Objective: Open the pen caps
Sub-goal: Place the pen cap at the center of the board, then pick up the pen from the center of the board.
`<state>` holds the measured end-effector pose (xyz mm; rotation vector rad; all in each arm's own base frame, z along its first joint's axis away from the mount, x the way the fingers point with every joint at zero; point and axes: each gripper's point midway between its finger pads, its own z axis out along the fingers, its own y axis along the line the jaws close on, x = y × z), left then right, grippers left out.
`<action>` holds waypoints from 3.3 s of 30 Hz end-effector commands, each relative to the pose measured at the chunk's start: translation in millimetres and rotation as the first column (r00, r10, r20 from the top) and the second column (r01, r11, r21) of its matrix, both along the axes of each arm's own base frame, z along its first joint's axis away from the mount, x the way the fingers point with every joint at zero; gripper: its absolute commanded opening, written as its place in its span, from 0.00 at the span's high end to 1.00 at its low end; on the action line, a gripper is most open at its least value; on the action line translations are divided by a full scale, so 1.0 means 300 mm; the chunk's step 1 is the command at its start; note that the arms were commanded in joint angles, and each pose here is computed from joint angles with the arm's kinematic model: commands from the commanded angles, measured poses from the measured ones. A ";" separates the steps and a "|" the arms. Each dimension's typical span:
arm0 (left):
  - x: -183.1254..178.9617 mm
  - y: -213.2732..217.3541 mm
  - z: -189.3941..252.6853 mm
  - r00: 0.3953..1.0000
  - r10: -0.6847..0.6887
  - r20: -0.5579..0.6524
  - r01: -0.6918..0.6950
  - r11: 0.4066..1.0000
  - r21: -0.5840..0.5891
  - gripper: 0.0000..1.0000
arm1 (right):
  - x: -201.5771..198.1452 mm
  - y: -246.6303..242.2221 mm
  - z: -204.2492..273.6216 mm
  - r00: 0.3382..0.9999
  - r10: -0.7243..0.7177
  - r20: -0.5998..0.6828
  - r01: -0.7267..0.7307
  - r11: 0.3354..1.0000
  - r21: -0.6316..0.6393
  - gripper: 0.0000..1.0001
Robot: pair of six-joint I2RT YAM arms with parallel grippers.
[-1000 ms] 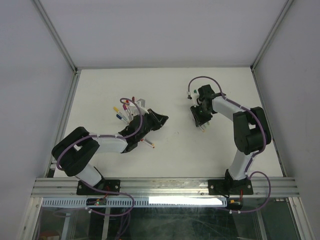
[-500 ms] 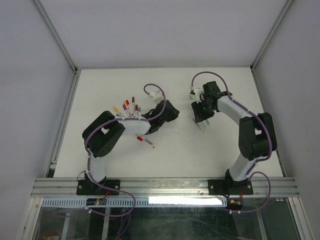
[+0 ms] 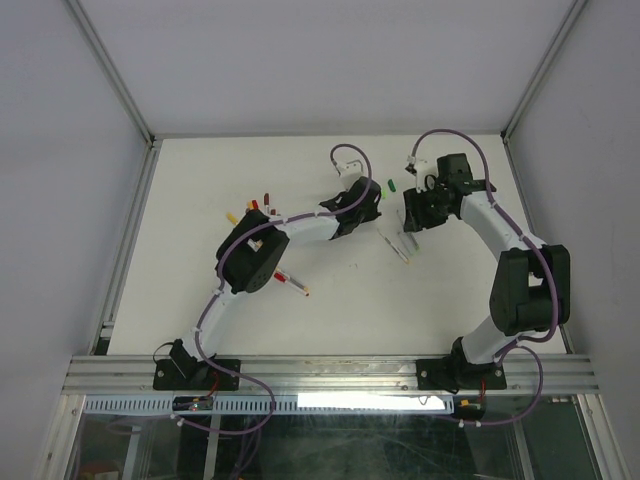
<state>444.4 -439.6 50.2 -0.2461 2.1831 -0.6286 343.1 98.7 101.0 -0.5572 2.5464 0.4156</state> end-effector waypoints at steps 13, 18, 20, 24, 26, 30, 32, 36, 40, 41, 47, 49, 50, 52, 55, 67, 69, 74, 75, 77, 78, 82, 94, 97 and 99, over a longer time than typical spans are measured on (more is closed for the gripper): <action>0.150 -0.006 0.050 0.999 0.002 0.044 -0.004 0.999 0.052 0.74 | 0.038 0.021 0.101 0.996 0.017 0.091 -0.021 0.998 0.052 0.56; 0.163 -0.006 0.074 0.999 -0.001 0.052 -0.002 0.999 0.043 0.68 | 0.038 0.020 0.099 0.996 0.016 0.090 -0.021 0.998 0.053 0.56; 0.167 -0.007 0.097 0.998 -0.004 0.059 0.002 0.999 0.034 0.67 | 0.038 0.020 0.102 0.996 0.016 0.092 -0.021 0.998 0.055 0.56; 0.166 -0.016 0.183 0.996 -0.025 0.089 0.024 1.000 0.010 0.65 | 0.033 0.026 0.109 0.995 0.024 0.095 -0.031 0.997 0.068 0.56; 0.167 -0.010 0.247 0.993 -0.029 0.115 0.030 1.000 0.000 0.63 | 0.029 0.035 0.120 0.994 0.036 0.102 -0.045 0.995 0.085 0.56; 0.139 0.016 0.380 0.982 -0.048 0.182 0.053 0.998 -0.020 0.60 | 0.012 0.063 0.154 0.989 0.074 0.131 -0.091 0.988 0.127 0.55; 0.101 0.032 0.447 0.969 -0.086 0.234 0.096 0.995 -0.032 0.59 | -0.001 0.081 0.178 0.983 0.103 0.153 -0.127 0.980 0.151 0.55; -0.034 0.071 0.536 0.916 -0.214 0.338 0.244 0.969 -0.047 0.50 | -0.034 0.118 0.230 0.966 0.160 0.201 -0.201 0.959 0.202 0.55; -0.179 0.143 0.639 0.843 -0.281 0.459 0.348 0.935 -0.067 0.43 | -0.069 0.150 0.287 0.944 0.206 0.259 -0.270 0.931 0.245 0.55; -0.211 0.167 0.649 0.831 -0.288 0.475 0.360 0.930 -0.067 0.42 | -0.080 0.159 0.299 0.938 0.218 0.271 -0.289 0.922 0.257 0.55; -0.362 0.335 0.637 0.825 -0.259 0.502 0.340 0.938 -0.074 0.37 | -0.160 0.225 0.384 0.881 0.302 0.365 -0.428 0.837 0.342 0.55; -0.409 0.394 0.632 0.828 -0.238 0.508 0.323 0.943 -0.084 0.37 | -0.194 0.246 0.402 0.858 0.329 0.395 -0.476 0.800 0.366 0.55; -0.429 0.421 0.625 0.831 -0.227 0.508 0.313 0.946 -0.089 0.36 | -0.206 0.257 0.416 0.843 0.339 0.417 -0.499 0.782 0.373 0.55; -0.472 0.475 0.583 0.845 -0.210 0.492 0.292 0.952 -0.095 0.33 | -0.234 0.278 0.440 0.814 0.356 0.459 -0.542 0.750 0.380 0.55; -0.514 0.541 0.562 0.851 -0.175 0.495 0.260 0.960 -0.107 0.29 | -0.277 0.316 0.445 0.766 0.390 0.511 -0.608 0.697 0.381 0.51; -0.578 0.784 0.468 0.872 -0.044 0.487 0.109 0.988 -0.105 0.02 | -0.399 0.526 0.332 0.627 0.586 0.513 -0.774 0.542 0.327 0.46; -0.563 0.820 0.470 0.874 -0.033 0.485 0.101 0.988 -0.114 0.02 | -0.402 0.562 0.313 0.615 0.604 0.507 -0.783 0.543 0.303 0.46; -0.534 0.882 0.477 0.882 -0.010 0.471 0.089 0.985 -0.145 0.01 | -0.393 0.650 0.252 0.604 0.647 0.465 -0.787 0.577 0.220 0.46; -0.530 0.889 0.477 0.885 -0.006 0.466 0.086 0.985 -0.150 0.01 | -0.389 0.667 0.246 0.608 0.648 0.459 -0.783 0.585 0.211 0.46; -0.515 0.912 0.483 0.891 0.015 0.454 0.073 0.982 -0.176 0.01 | -0.370 0.700 0.224 0.627 0.648 0.433 -0.766 0.614 0.191 0.46; -0.511 0.920 0.490 0.894 0.028 0.447 0.074 0.975 -0.209 0.01 | -0.362 0.716 0.207 0.638 0.650 0.413 -0.757 0.626 0.186 0.46; -0.505 0.948 0.515 0.897 0.047 0.440 0.100 0.947 -0.306 0.01 | -0.303 0.770 0.119 0.691 0.651 0.313 -0.711 0.690 0.136 0.46; -0.528 1.153 0.445 0.880 0.321 0.351 -0.230 0.933 -0.275 0.01 | -0.241 0.928 -0.040 0.769 0.622 0.149 -0.635 0.770 0.059 0.54; -0.548 1.186 0.444 0.863 0.361 0.353 -0.272 0.921 -0.278 0.01 | -0.271 0.964 -0.056 0.768 0.632 0.107 -0.641 0.761 0.101 0.56; -0.557 1.204 0.442 0.855 0.382 0.351 -0.296 0.915 -0.274 0.01 | -0.290 0.982 -0.070 0.764 0.641 0.080 -0.645 0.754 0.120 0.57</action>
